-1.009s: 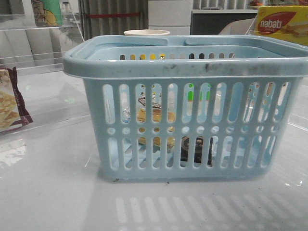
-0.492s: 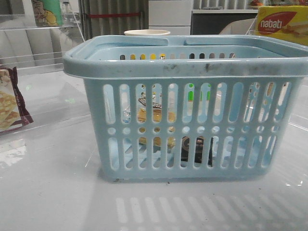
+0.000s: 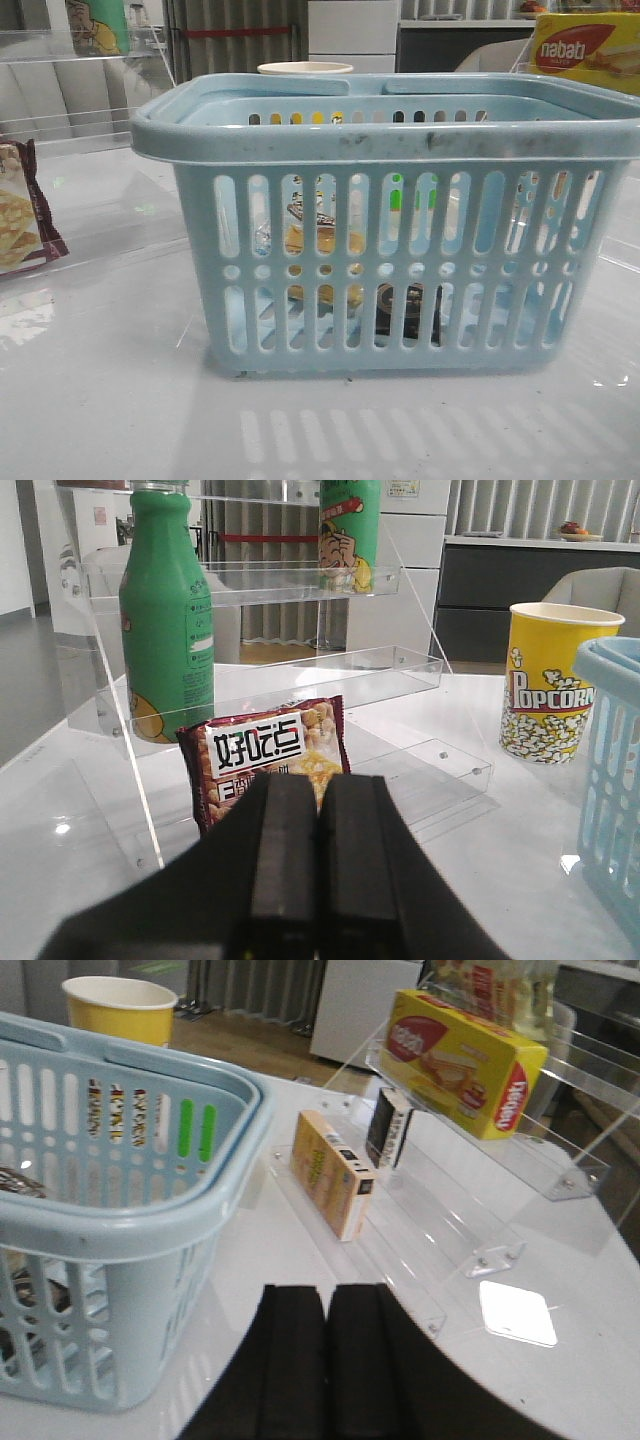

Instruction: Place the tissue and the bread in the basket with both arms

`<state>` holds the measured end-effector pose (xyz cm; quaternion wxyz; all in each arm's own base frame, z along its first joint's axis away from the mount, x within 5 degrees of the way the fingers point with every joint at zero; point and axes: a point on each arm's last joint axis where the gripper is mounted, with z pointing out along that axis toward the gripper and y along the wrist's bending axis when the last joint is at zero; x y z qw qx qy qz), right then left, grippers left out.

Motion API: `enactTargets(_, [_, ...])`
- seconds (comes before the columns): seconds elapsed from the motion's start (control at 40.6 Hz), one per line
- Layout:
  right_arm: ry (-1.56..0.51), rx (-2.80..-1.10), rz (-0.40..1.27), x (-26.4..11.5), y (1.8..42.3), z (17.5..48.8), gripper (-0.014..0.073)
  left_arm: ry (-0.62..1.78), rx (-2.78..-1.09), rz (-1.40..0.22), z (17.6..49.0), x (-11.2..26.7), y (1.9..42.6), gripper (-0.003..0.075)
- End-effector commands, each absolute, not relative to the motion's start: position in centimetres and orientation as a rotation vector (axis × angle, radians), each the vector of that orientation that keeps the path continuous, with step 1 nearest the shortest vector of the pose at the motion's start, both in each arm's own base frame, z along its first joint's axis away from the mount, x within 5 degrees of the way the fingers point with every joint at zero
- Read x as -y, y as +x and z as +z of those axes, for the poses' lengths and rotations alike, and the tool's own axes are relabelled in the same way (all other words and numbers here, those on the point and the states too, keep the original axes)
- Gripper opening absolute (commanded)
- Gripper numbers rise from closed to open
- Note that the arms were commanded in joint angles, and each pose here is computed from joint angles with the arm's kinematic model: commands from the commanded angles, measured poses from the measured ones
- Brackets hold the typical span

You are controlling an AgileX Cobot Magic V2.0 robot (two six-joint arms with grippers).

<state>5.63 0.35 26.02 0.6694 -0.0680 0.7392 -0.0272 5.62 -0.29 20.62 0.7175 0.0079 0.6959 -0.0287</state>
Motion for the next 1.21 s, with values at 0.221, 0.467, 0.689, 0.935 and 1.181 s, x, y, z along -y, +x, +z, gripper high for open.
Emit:
enactTargets(0.221, [-0.083,-1.505,-0.145,0.2,5.5,20.5,0.0053,-0.001,-1.433,-0.080,21.5,0.3,5.4,0.0090])
enactTargets(0.467, [-0.084,-1.523,-0.143,0.2,5.5,20.1,0.0053,-0.001,-1.435,-0.080,21.5,0.3,5.4,0.0090])
enactTargets(0.689, [-0.069,-1.502,-0.129,0.2,5.5,20.3,0.0053,-0.001,-1.435,-0.080,21.5,0.3,5.4,0.0091])
enactTargets(0.935, [0.046,-1.462,-0.004,0.2,5.5,20.7,0.0053,-0.001,-1.435,-0.080,21.5,0.3,5.4,0.0090])
enactTargets(1.181, [0.052,-1.396,0.009,0.2,5.4,21.3,0.0053,-0.001,-1.435,-0.080,21.5,0.3,5.4,0.0090])
